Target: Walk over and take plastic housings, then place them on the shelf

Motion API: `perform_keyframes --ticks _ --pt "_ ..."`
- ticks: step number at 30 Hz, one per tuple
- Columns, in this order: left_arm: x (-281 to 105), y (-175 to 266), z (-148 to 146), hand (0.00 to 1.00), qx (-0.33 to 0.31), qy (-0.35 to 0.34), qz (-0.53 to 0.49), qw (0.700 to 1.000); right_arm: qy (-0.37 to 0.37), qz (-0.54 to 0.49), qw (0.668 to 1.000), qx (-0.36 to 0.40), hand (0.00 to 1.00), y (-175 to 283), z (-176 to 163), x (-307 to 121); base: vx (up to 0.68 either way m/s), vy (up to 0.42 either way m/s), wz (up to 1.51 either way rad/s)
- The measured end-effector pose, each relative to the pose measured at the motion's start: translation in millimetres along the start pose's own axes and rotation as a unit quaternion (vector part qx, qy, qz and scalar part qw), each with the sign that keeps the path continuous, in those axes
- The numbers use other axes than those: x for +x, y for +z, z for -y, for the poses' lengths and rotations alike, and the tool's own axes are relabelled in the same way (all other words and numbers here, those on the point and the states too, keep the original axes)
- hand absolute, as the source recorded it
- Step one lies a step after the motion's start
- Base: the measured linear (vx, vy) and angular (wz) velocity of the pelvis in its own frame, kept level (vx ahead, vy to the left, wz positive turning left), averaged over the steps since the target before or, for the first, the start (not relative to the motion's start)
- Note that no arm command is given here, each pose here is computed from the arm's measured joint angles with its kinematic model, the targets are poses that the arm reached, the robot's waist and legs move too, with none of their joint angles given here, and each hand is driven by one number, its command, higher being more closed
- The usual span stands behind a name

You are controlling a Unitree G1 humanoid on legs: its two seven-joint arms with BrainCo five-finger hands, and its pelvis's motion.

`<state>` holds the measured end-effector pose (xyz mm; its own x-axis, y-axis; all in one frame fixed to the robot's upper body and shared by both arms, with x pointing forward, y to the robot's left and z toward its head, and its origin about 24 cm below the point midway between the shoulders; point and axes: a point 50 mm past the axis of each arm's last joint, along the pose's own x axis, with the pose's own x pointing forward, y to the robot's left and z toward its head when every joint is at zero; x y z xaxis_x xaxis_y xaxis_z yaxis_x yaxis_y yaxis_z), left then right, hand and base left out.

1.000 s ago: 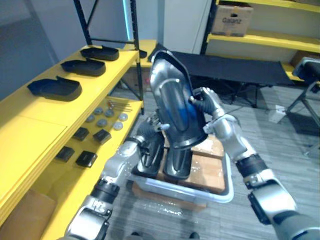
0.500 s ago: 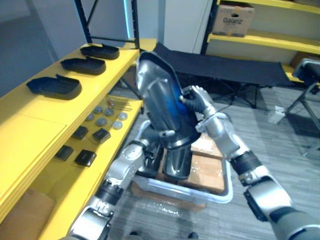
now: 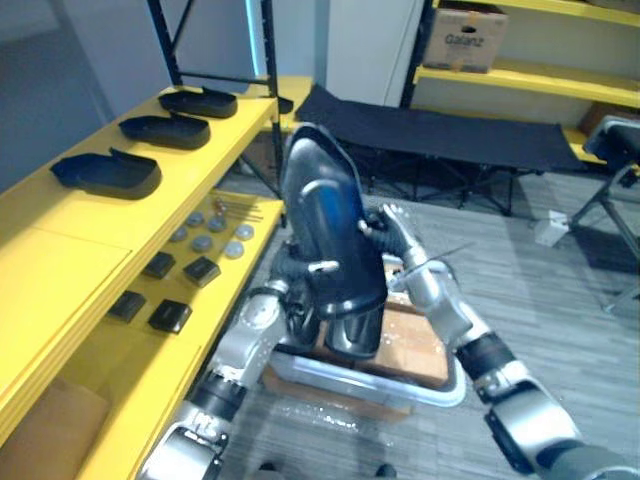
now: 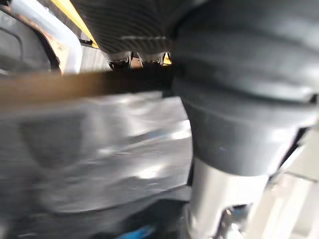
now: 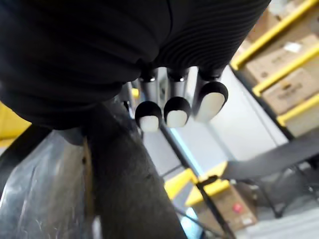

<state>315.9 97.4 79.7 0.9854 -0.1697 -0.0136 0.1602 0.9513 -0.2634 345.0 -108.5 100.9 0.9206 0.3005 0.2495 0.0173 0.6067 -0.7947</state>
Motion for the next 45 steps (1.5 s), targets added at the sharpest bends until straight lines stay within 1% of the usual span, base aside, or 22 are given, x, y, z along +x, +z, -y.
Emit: perform_keyframes --ticks 1,4,11,19,20,26,28,35,37,41,43,45 --pt "0 0 -2 1.00 -0.019 0.008 0.002 1.000 -0.003 0.006 1.000 0.005 1.00 4 -1 0 0.00 0.000 0.00" --pt "0 4 -5 1.00 -0.043 0.025 0.016 0.999 -0.019 0.018 1.000 0.017 1.00 11 -1 0 0.00 0.000 0.00" --pt "1 5 -9 1.00 -0.049 0.034 0.019 0.998 -0.024 0.022 0.999 0.038 1.00 19 -10 -2 0.00 0.000 0.00" --pt "0 5 -7 1.00 -0.082 0.029 0.012 0.996 -0.034 0.028 0.998 0.042 1.00 22 -10 -3 0.00 0.000 0.00" --pt "0 6 -6 1.00 -0.084 0.027 0.014 0.996 -0.036 0.029 0.998 0.044 0.00 22 -9 -3 0.00 0.000 0.00" --pt "0 15 1 1.00 -0.073 0.027 0.032 0.996 -0.052 0.041 0.996 0.062 0.00 26 -6 -4 0.00 0.000 0.00" --pt "-1 18 5 1.00 -0.057 0.029 0.041 0.997 -0.051 0.028 0.994 0.094 0.00 23 -7 -6 0.00 0.000 0.00" --pt "-3 28 8 1.00 -0.014 0.037 0.072 0.997 -0.031 0.012 0.985 0.167 0.00 20 -11 -8 0.00 0.000 0.00" --pt "-5 36 9 1.00 0.009 0.041 0.094 0.995 -0.021 0.006 0.979 0.203 0.00 20 -12 -9 0.00 0.000 0.00" --pt "-7 49 10 1.00 0.038 0.045 0.129 0.990 -0.022 0.012 0.973 0.231 0.00 23 -9 -13 0.00 0.000 0.00" --pt "-10 60 11 1.00 0.051 0.048 0.157 0.985 -0.032 0.021 0.968 0.247 0.00 27 -3 -14 0.00 -0.002 -0.03" --pt "-15 75 10 1.00 0.072 0.070 0.202 0.974 -0.050 0.041 0.957 0.282 0.00 36 8 -11 0.00 -0.006 -0.11"
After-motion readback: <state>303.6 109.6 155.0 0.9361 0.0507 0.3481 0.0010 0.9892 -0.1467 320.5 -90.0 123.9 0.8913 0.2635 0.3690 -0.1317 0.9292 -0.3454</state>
